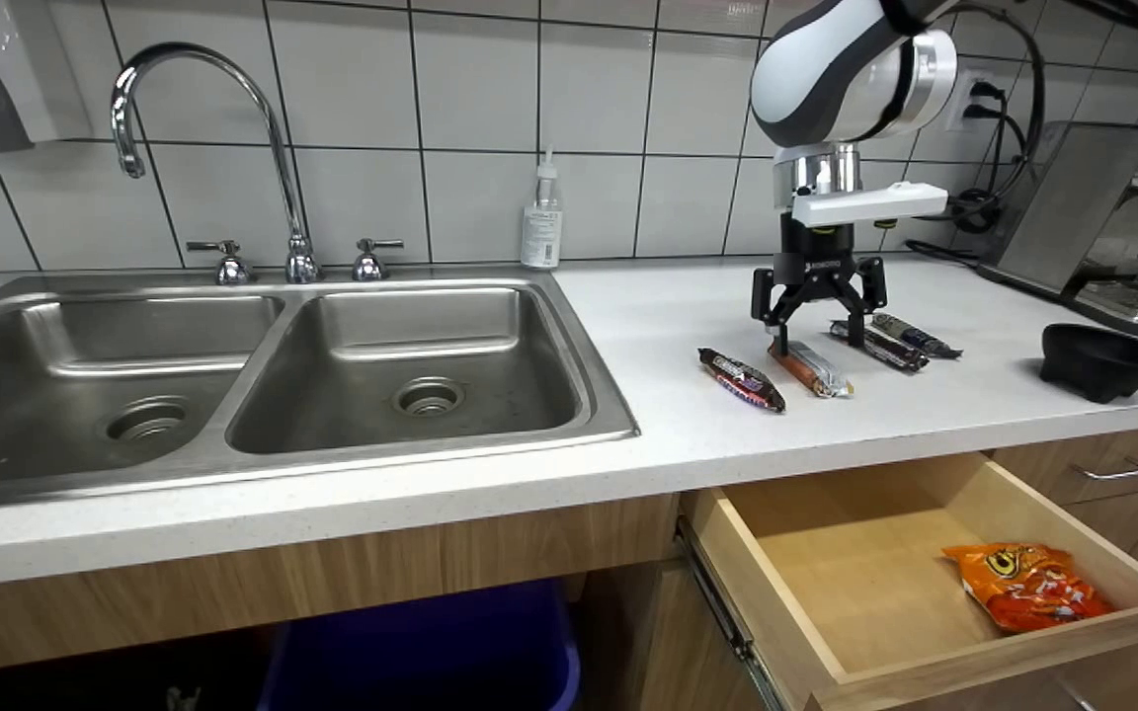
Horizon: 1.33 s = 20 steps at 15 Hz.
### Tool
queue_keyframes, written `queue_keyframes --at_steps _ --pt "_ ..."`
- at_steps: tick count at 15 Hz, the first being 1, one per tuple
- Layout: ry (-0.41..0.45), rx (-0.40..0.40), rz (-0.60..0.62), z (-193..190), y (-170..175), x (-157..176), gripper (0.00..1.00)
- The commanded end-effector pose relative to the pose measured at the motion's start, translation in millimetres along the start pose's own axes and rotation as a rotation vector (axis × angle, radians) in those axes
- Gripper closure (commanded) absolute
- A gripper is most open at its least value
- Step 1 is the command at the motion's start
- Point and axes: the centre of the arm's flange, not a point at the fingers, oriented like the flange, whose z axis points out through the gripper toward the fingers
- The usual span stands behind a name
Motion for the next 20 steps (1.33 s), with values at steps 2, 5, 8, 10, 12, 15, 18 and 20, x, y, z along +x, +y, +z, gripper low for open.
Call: queue_keyframes --at_steps 2,5,8,10,12,15,18,20 --pt "0.000 0.000 0.000 -0.5 0.0 0.2 0.00" --pt "0.028 0.018 0.024 2.7 4.8 -2.6 0.00" --pt "0.101 0.028 0.052 10.5 9.2 -1.4 0.00" --pt "0.126 0.038 0.051 16.7 11.7 0.1 0.00" --pt "0.139 0.042 0.045 22.7 10.5 1.3 0.00" --pt "0.150 0.048 0.035 27.1 7.2 1.7 0.00" --pt "0.157 0.054 0.034 27.9 5.4 2.4 0.00" --pt "0.160 0.060 0.035 27.9 4.8 2.8 0.00"
